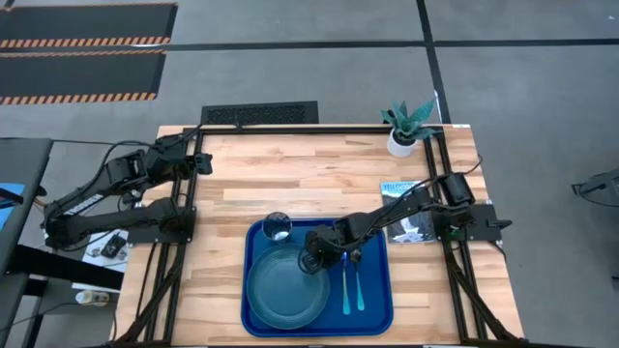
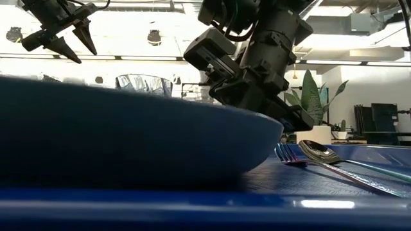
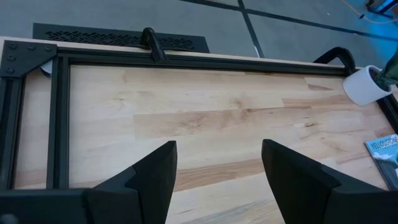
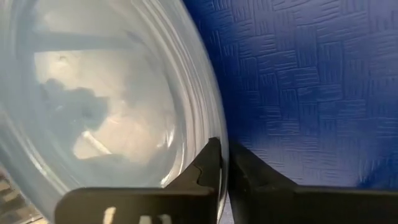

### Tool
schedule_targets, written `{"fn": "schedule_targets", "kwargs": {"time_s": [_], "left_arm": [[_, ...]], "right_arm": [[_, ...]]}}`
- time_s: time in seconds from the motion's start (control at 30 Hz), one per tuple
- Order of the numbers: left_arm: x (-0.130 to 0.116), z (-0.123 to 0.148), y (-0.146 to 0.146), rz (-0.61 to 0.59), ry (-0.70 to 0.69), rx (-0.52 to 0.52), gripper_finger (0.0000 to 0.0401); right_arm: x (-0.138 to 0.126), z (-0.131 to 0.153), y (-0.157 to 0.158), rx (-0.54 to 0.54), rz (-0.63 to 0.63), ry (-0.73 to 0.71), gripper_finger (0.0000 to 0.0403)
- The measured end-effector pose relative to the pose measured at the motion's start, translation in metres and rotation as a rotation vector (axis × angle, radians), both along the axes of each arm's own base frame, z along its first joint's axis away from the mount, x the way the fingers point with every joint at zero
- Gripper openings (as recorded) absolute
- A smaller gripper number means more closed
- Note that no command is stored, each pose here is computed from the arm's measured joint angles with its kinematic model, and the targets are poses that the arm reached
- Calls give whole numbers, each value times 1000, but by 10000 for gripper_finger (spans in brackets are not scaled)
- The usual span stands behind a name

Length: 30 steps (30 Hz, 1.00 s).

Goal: Pick and place plate/cup/fork/spoon on tray
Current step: Put the blue plate on the blue tray, then adjust the blue cup

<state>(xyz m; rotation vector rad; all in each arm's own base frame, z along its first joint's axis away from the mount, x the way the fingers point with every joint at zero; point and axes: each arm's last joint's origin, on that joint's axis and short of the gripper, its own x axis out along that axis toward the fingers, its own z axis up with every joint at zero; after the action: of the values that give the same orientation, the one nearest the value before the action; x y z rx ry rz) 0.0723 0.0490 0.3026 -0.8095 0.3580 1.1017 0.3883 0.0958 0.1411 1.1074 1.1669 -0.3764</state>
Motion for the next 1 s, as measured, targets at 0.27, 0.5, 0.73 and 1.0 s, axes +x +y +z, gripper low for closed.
{"fn": "schedule_targets", "kwargs": {"time_s": [0.27, 0.5, 0.73, 1.0], "left_arm": [[0, 0, 0, 0, 0, 0, 222], [0, 0, 0, 0, 0, 0, 222], [0, 0, 0, 0, 1, 0, 222], [0, 0, 0, 7, 4, 6, 222]], "right_arm": [[0, -1, 0, -1, -3, 4, 55], [0, -1, 0, -1, -3, 4, 71], [4, 5, 3, -3, 6, -17, 88], [6, 13, 3, -26, 6, -4, 119]]}}
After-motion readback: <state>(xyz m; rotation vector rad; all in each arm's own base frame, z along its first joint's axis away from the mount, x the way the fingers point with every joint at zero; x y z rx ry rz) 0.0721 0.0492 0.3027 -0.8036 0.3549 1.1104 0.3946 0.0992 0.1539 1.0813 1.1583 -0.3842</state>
